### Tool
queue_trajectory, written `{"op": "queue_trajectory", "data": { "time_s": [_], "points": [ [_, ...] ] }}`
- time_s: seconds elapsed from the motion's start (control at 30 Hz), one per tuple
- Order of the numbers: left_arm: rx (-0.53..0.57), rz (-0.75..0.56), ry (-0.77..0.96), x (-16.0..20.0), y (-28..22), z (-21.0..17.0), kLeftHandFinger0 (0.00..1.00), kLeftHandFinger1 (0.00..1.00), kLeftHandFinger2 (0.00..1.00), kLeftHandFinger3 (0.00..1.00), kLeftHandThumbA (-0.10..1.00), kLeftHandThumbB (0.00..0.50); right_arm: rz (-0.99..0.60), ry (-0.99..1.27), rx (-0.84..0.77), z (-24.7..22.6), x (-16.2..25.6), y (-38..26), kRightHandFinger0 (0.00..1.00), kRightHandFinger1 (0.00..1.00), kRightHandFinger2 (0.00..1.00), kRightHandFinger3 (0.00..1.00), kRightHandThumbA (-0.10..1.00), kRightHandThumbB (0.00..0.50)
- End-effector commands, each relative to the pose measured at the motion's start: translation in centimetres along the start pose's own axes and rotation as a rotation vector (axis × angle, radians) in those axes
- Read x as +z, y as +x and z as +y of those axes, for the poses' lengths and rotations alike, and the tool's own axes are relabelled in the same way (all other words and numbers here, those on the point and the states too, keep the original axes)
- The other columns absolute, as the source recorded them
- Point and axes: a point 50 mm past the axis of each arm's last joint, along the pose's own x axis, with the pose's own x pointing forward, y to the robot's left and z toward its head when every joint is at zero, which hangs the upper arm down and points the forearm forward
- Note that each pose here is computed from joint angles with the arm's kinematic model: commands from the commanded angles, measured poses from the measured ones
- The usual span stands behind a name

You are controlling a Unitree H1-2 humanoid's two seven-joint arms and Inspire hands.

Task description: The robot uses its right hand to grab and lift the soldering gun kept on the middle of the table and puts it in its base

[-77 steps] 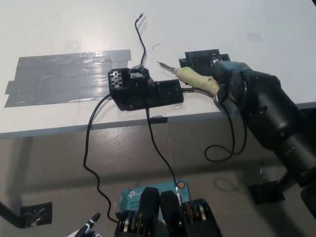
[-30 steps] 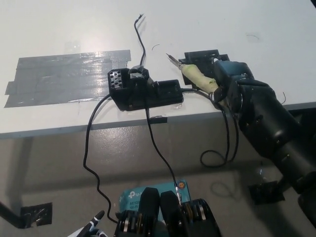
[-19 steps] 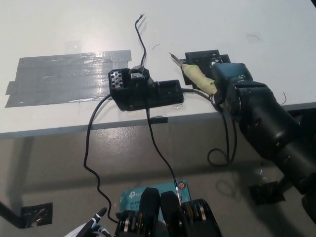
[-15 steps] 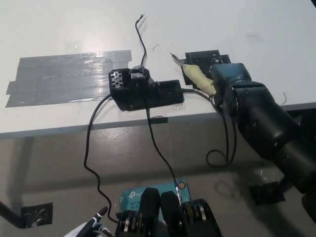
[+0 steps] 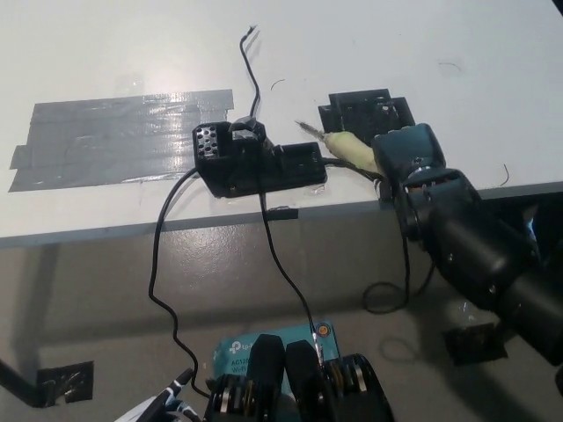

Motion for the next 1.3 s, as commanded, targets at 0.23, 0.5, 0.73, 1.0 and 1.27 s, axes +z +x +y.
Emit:
{"op": "queue_trajectory", "data": {
  "time_s": [0.23, 0.5, 0.73, 1.0, 1.27],
  "points": [
    [-0.026, 0.005, 0.036, -0.3, -0.3, 1.4, 0.0, 0.0, 0.06, 0.43, 1.0, 0.5, -0.004, 0.07, -0.104, 0.9, -1.9, -0.1, 0.0, 0.2, 0.49, 0.26, -0.05, 0.045],
    [0.005, 0.013, 0.061, -0.9, -0.9, 2.0, 0.0, 0.0, 0.05, 0.39, 1.0, 0.5, 0.005, 0.219, -0.356, -3.6, -4.9, -0.7, 0.0, 0.26, 0.57, 0.22, -0.1, 0.0],
    [-0.003, 0.025, 0.053, -1.3, -0.9, 2.5, 0.0, 0.0, 0.08, 0.37, 1.0, 0.5, 0.009, 0.359, -0.47, -8.0, -8.3, -2.1, 0.0, 0.21, 0.56, 0.16, -0.1, 0.026],
    [0.01, 0.048, 0.027, -1.8, -1.3, 2.8, 0.0, 0.0, 0.1, 0.37, 1.0, 0.5, -0.139, 0.349, -0.65, -9.5, -11.0, -4.5, 0.0, 0.06, 0.41, 0.17, -0.1, 0.171],
    [0.022, 0.052, 0.033, -1.3, -1.5, 3.8, 0.0, 0.0, 0.1, 0.36, 1.0, 0.5, -0.33, 0.221, -0.674, -9.8, -11.2, -5.2, 0.0, 0.08, 0.5, 0.3, -0.1, 0.049]
  ]
}}
